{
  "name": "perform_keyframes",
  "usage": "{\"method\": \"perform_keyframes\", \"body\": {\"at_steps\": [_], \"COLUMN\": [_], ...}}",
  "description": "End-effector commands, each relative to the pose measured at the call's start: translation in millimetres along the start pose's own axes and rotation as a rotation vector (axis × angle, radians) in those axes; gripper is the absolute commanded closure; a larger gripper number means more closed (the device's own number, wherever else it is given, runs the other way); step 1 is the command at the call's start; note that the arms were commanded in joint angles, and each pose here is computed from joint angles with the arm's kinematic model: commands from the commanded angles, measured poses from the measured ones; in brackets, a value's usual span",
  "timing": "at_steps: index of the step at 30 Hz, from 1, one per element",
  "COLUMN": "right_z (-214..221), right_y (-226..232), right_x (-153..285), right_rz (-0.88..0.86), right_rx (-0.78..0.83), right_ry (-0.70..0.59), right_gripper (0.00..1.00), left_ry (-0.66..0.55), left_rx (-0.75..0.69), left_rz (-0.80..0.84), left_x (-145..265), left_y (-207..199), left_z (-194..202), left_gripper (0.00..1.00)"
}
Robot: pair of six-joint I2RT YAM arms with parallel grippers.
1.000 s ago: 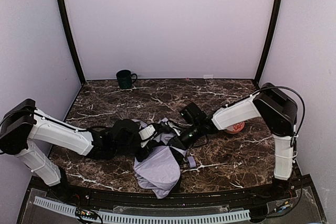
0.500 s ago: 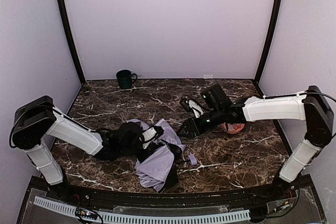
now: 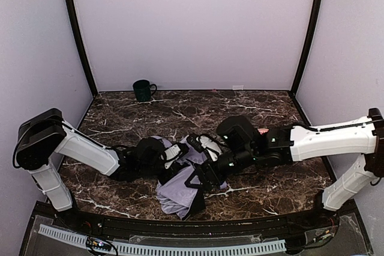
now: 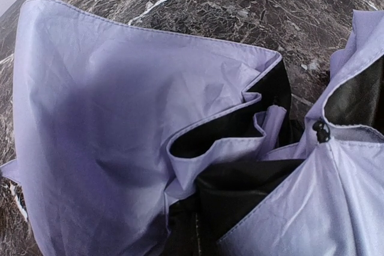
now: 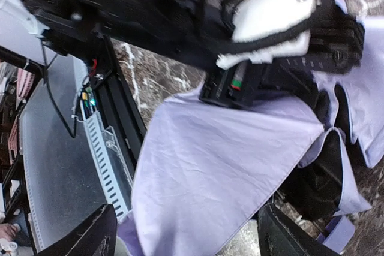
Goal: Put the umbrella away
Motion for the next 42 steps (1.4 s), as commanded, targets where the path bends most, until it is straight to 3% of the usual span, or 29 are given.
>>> {"method": "perform_keyframes", "body": {"at_steps": [1,2,4,7,10,15,19,21,23,24,29,36,42], "right_z": [6,10,15,16,5,-32,-32,-21,-16,-16,-37,-63,-64], "right_y": [-10,-9,-1,9,21,30,11,3,-4,-7,-21,-48,-44], "right_x": [-23,-29,-36,-34,-11,19,7,1,-2,-2,1,-12,-11], "right_rz": [0.086,0.063,-0.038,-0.165,-0.238,-0.371,-0.37,-0.332,-0.319,-0.311,-0.252,-0.217,-0.252], "right_rx": [-0.125,-0.12,-0.103,-0.067,0.01,0.189,0.124,0.087,0.05,0.038,0.024,-0.028,-0.057], "right_ry": [0.078,0.126,0.174,0.182,0.09,-0.218,-0.129,-0.066,-0.052,-0.056,-0.117,-0.102,-0.116], "right_gripper": [0.2,0.27,0.53,0.84,0.99,1.0,1.0,1.0,1.0,1.0,1.0,1.0,1.0], "left_ry": [0.12,0.12,0.119,0.106,0.094,0.081,0.085,0.033,-0.059,-0.1,-0.209,-0.24,-0.324], "left_rx": [-0.013,-0.009,-0.003,-0.007,-0.014,-0.064,-0.129,-0.138,-0.153,-0.17,-0.156,-0.292,-0.229], "left_rz": [-0.01,-0.019,-0.017,-0.013,-0.03,0.001,0.055,0.019,-0.071,-0.105,-0.222,0.068,0.037], "left_x": [-4,-4,-3,0,1,3,28,51,78,90,154,203,216], "left_y": [5,6,7,6,9,5,-9,-8,-1,2,8,-61,-59], "left_z": [23,24,25,21,12,-11,-43,-59,-73,-78,-106,-59,-69], "left_gripper": [1.0,1.0,1.0,1.0,1.0,0.92,0.55,0.38,0.07,0.02,0.01,0.03,0.01]}}
Point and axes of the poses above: each gripper's point midway between its finger pads, its own x axis back along the fingers, its own y axis along the line the jaws close on, z = x × y, the point moved 9 cm from there along x, back along the fingers, and after that the axes turned 15 degrees about x, right-handed, at the moved point
